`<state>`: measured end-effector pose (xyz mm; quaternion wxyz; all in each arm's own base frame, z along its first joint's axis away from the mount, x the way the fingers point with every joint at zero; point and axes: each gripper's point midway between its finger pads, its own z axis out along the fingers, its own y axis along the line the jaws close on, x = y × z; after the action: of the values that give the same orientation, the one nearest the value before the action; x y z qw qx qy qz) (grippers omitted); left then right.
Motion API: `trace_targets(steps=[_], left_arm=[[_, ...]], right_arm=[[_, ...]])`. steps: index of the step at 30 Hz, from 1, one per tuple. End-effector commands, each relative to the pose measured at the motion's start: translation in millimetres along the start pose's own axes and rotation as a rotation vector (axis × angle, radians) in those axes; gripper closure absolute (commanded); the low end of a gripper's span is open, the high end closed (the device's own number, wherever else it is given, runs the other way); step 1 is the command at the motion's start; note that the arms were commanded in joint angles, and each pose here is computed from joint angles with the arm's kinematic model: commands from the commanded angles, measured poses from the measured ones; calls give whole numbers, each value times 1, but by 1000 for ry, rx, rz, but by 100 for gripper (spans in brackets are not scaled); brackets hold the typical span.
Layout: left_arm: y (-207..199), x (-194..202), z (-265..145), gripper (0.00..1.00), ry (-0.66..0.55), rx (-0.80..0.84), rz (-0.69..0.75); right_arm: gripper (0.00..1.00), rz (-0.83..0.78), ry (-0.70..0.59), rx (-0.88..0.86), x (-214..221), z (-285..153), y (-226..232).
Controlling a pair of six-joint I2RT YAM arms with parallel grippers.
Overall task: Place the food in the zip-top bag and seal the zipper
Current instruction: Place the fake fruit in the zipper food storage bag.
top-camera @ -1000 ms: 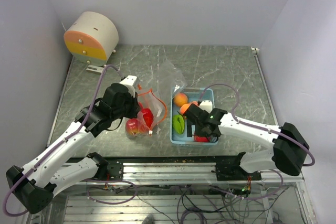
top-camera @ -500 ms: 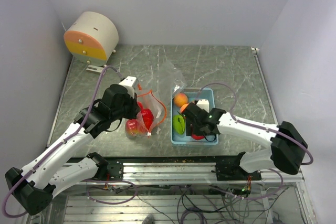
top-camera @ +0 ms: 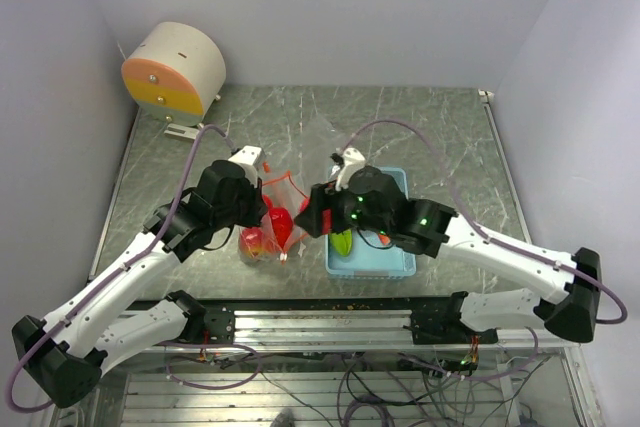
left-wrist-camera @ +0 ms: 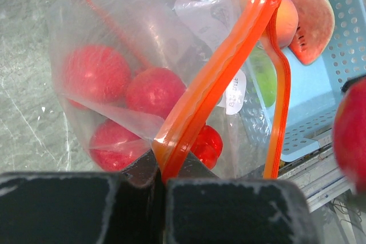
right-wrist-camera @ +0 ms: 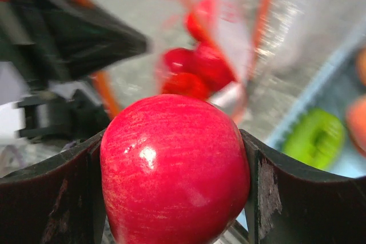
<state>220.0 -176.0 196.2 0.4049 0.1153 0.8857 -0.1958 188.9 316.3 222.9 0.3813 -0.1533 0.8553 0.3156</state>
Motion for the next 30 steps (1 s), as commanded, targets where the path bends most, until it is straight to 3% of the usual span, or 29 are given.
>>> trace_targets(steps=[1, 4, 6, 11, 21, 30], left_arm=[[-1, -4, 1, 93, -15, 3, -4], [-2, -5, 0, 93, -14, 5, -7], [-2, -5, -1, 93, -16, 5, -8], [-2, -7, -2, 93, -16, 3, -7], [-6, -8, 5, 93, -13, 13, -11], [-17, -20, -4, 93, -46, 70, 2]], right_arm=[[57, -109, -109, -258, -36, 8, 73], [53, -127, -121, -228, -39, 23, 73], [44, -142, -118, -169, -39, 36, 65], [1, -180, -99, -58, -36, 54, 47], [0, -207, -145, -66, -47, 29, 44], [4, -254, -67, 101, -15, 20, -6]])
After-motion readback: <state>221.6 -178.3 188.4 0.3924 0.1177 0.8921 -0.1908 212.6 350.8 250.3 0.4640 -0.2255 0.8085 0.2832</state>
